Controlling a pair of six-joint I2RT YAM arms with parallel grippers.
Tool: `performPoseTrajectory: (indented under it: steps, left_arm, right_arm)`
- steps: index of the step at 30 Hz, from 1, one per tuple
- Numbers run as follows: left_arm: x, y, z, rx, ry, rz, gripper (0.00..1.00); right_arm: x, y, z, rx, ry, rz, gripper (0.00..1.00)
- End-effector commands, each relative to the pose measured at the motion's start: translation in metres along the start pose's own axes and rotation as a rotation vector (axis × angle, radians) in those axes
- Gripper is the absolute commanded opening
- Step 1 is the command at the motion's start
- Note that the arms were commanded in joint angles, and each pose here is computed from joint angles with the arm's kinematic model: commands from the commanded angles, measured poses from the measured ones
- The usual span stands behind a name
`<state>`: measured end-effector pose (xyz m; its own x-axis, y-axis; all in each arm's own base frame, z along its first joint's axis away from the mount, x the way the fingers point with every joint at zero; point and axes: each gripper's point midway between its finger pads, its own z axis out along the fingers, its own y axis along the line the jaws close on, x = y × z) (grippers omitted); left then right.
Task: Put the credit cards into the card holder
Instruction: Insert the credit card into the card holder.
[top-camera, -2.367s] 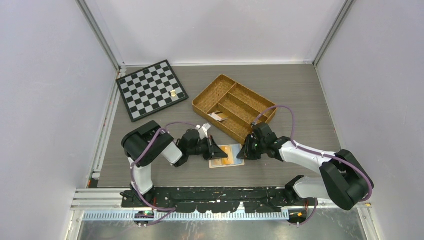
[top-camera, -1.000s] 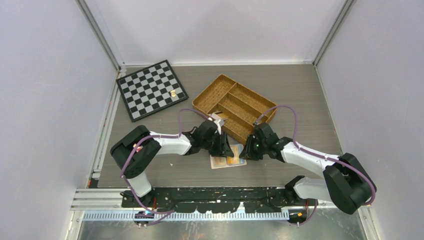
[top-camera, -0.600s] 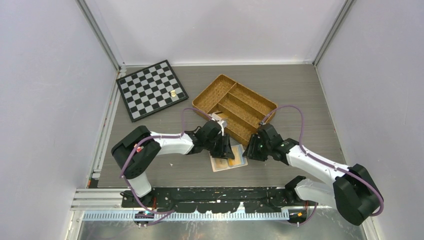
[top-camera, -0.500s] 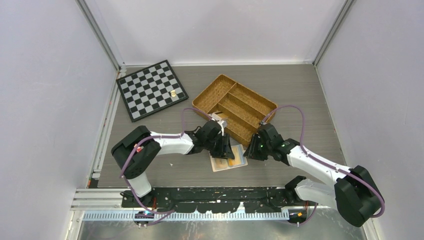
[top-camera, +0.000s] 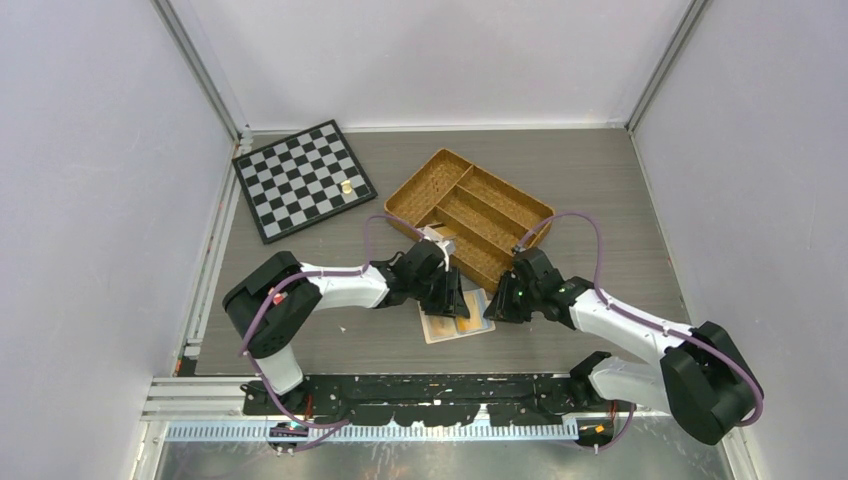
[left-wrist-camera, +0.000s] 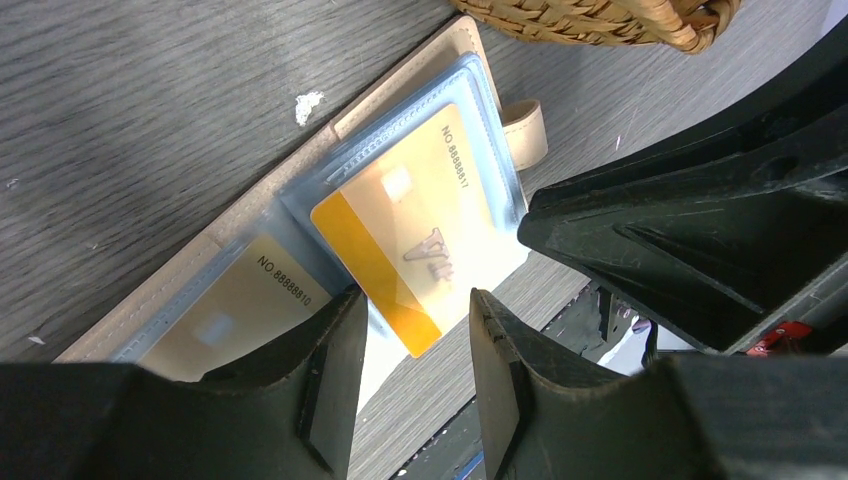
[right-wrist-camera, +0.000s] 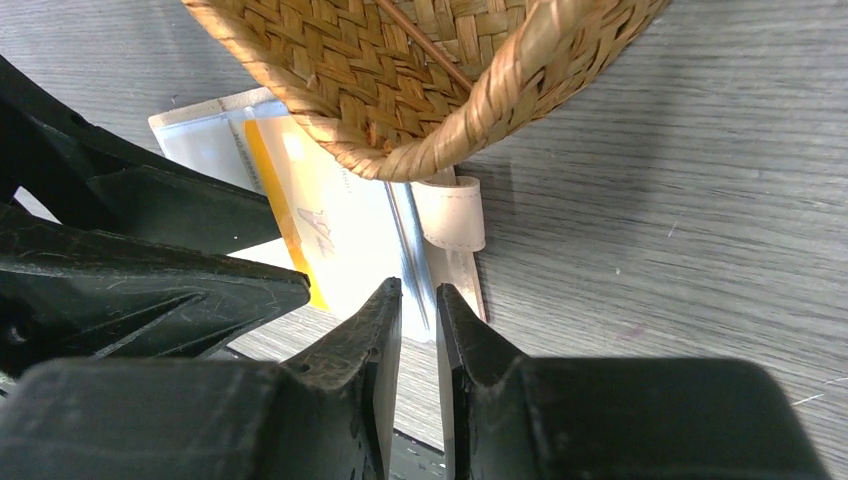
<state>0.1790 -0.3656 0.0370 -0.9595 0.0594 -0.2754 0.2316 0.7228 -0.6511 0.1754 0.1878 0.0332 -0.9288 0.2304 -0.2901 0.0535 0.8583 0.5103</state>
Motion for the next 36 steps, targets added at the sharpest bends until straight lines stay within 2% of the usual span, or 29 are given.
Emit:
performPoseTrajectory:
  steps: [1,14,19,23,28,36]
  left_arm:
    - [-0.008,-0.012,-0.002,0.018,-0.017,0.029,0.44]
    - [-0.005,-0.019,0.0,0.0,0.0,0.056,0.45]
    - [-0.012,-0.013,-0.022,-0.068,-0.045,0.114,0.55]
    - [-0.015,-0.013,-0.041,-0.094,-0.076,0.14,0.62]
    - [-0.014,0.002,-0.058,-0.138,-0.103,0.133,0.66]
    - [-0.012,0.041,-0.073,-0.202,-0.115,0.068,0.63]
  right_arm:
    - [-0.004,0.007,0.003,-0.039,-0.011,-0.014,0.24]
    - [-0.003,0.007,0.003,-0.038,-0.01,-0.003,0.2]
    - [-0.011,0.011,-0.008,-0.037,-0.043,-0.017,0.3]
    - [-0.012,0.017,-0.014,-0.055,-0.039,-0.033,0.32]
    - [-0.009,0.029,-0.012,-0.111,-0.004,-0.037,0.27]
    - [-0.002,0.04,-0.005,-0.175,0.043,-0.025,0.25]
